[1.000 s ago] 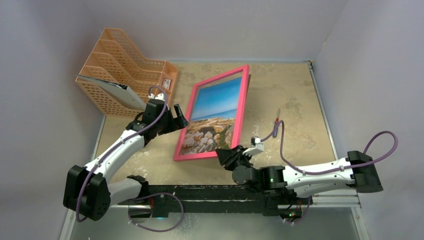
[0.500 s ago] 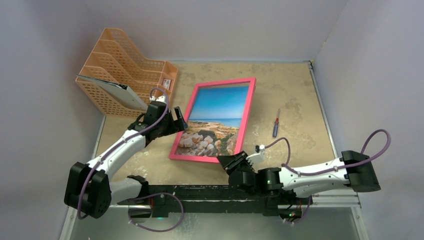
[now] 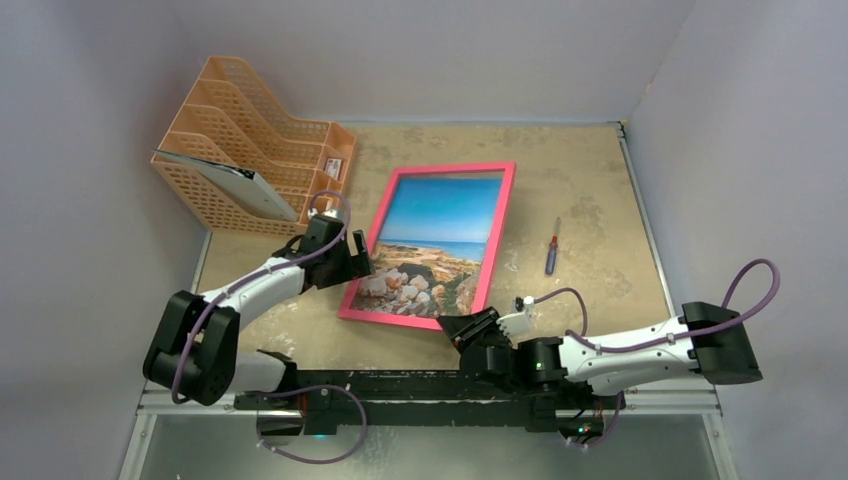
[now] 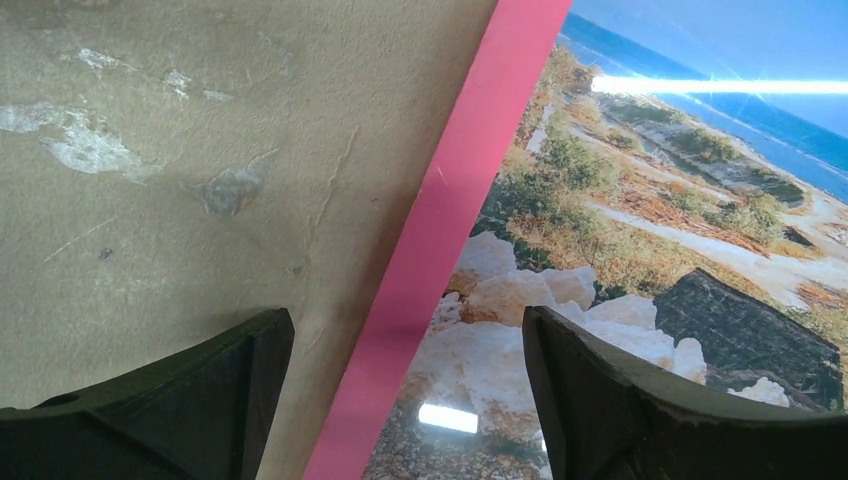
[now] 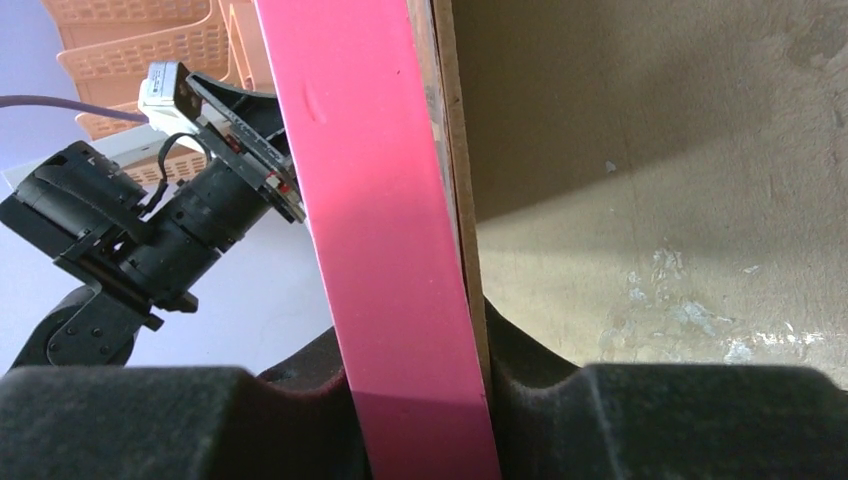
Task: Take the photo out of the frame
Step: Turn over the photo frame at the center of the board.
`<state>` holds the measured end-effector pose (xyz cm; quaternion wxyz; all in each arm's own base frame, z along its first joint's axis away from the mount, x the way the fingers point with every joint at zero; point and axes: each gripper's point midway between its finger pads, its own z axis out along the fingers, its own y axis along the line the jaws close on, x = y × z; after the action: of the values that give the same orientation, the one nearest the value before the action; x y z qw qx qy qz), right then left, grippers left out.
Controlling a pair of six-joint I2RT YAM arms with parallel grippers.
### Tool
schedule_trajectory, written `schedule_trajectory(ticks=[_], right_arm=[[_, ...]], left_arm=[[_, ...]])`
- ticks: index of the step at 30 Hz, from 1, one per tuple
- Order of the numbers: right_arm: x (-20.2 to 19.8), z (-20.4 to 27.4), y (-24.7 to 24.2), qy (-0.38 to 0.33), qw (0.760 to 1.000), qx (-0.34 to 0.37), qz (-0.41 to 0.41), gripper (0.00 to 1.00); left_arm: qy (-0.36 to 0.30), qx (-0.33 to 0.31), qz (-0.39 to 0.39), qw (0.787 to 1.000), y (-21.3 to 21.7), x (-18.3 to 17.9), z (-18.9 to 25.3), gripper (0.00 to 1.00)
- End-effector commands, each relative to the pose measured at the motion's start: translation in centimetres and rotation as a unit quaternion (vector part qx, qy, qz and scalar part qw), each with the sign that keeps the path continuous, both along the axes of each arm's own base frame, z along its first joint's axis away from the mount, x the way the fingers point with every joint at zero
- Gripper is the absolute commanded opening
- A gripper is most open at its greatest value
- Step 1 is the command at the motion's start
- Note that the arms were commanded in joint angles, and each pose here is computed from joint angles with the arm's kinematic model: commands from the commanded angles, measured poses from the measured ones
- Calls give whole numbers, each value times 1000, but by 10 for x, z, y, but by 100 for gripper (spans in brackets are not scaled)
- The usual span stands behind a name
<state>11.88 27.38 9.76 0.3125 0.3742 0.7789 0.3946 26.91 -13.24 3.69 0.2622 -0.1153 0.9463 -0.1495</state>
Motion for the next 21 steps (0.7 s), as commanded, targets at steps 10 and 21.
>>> schedule_trajectory(ticks=[10, 21], right_arm=[[-11, -66, -61, 39, 988, -151, 17, 45], [-14, -67, -68, 59, 988, -145, 9, 63]], left_arm=[[-7, -7, -26, 1000, -7, 4, -19, 76], [9, -10, -37, 999, -10, 0, -25, 72]])
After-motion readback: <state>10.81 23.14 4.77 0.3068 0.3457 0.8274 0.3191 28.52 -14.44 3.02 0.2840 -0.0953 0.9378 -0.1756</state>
